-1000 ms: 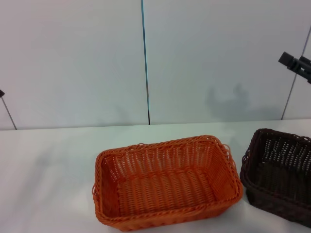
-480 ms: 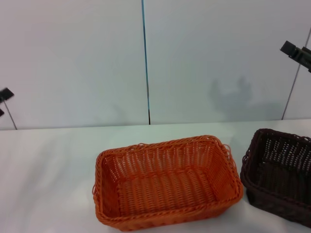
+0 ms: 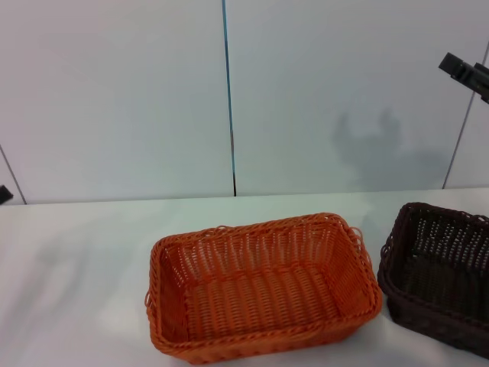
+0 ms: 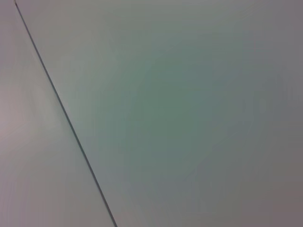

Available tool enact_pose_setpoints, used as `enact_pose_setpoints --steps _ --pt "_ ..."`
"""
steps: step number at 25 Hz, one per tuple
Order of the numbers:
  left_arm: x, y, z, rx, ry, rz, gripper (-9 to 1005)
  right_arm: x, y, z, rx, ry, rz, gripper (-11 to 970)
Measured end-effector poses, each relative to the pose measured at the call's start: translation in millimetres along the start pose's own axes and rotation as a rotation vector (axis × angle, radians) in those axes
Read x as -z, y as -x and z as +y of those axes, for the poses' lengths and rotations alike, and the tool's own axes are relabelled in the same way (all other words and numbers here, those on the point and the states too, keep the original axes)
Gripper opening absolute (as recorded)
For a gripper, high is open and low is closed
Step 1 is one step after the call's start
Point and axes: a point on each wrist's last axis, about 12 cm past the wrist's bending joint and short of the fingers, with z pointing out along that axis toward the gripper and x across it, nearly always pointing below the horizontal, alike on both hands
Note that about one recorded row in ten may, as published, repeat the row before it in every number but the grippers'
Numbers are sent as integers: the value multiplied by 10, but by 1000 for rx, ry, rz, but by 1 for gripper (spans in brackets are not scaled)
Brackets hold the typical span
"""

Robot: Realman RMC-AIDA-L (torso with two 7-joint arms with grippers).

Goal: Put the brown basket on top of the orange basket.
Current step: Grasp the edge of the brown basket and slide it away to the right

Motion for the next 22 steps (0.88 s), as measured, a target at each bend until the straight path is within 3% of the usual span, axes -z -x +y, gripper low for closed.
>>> enact_pose_setpoints --steps 6,13,22 --pt "0 -70 30 -40 33 59 882 -64 -40 -16 -14 15 -28 900" --pt "-11 -91 22 -89 49 108 881 -47 -237 -16 -35 103 -194 900" --pt "26 -77 34 -102 63 133 882 281 -676 -102 -75 266 -328 899"
